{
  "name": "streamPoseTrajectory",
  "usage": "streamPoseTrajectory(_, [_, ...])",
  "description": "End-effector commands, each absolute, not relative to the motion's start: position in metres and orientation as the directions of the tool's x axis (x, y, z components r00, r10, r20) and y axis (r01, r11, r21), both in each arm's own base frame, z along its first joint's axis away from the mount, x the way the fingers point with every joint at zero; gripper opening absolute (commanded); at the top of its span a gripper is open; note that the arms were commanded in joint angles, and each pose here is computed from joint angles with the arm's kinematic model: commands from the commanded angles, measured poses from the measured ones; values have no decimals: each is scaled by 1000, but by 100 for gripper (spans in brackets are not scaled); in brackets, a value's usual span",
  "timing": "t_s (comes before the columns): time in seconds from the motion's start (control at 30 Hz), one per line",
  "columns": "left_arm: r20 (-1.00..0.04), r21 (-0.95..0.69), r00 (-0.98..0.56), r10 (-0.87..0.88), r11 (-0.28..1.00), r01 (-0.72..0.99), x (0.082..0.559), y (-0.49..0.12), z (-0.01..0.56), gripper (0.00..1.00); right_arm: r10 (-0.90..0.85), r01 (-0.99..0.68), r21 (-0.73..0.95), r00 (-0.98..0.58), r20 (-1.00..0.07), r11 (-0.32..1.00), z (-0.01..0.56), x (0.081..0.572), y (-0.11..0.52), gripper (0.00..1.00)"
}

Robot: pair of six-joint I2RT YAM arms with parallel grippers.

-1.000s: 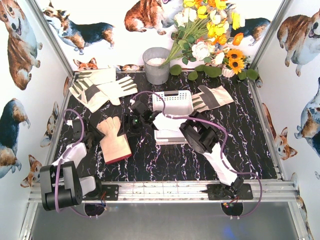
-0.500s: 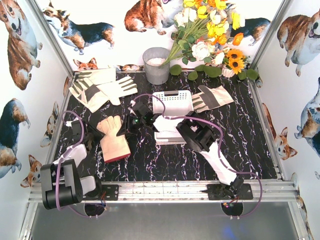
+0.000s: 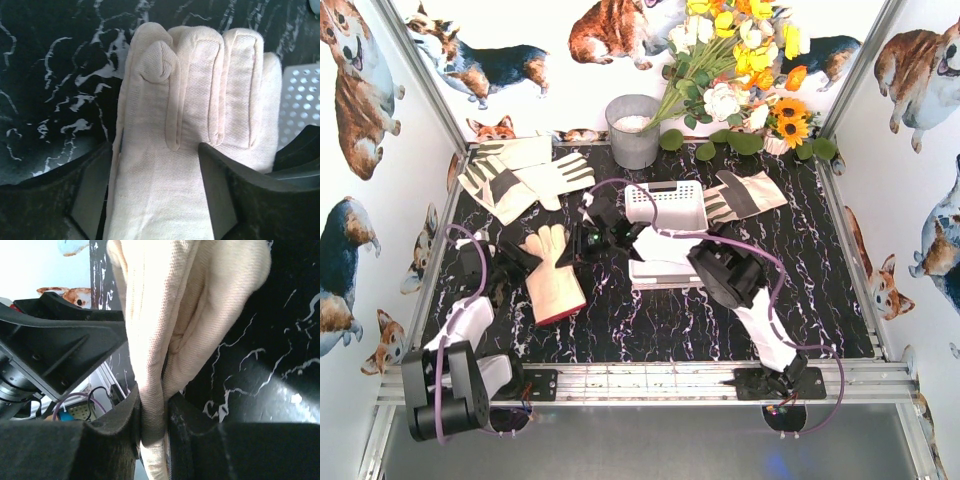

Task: Put the gloves into the storage basket
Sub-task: Pick up the glove from the center of the board, then place the glove in the bin.

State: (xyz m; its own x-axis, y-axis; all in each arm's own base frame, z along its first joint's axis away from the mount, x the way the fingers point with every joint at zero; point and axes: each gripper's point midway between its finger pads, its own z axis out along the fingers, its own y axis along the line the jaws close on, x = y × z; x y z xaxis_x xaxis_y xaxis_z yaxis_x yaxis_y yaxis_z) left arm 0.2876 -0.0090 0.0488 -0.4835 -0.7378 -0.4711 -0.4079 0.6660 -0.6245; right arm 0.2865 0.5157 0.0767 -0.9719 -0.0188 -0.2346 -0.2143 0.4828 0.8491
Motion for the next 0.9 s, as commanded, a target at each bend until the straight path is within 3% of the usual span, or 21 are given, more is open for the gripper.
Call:
streamPoseTrajectory(0.0, [-484, -680, -498, -720, 667, -304, 294, -23, 80, 68, 13, -342, 815, -919, -393, 467, 155, 295, 508, 0])
streamPoseTrajectory(0.37, [-642, -628, -428, -636, 757, -183, 295, -16, 155, 99, 76, -276, 701, -902, -426, 658, 185, 317, 433, 0])
streamPoseTrajectory(0.87, [-824, -338, -406, -396, 918, -209, 279, 23, 198, 100, 197, -240, 715, -861, -469, 656, 261, 336, 329, 0])
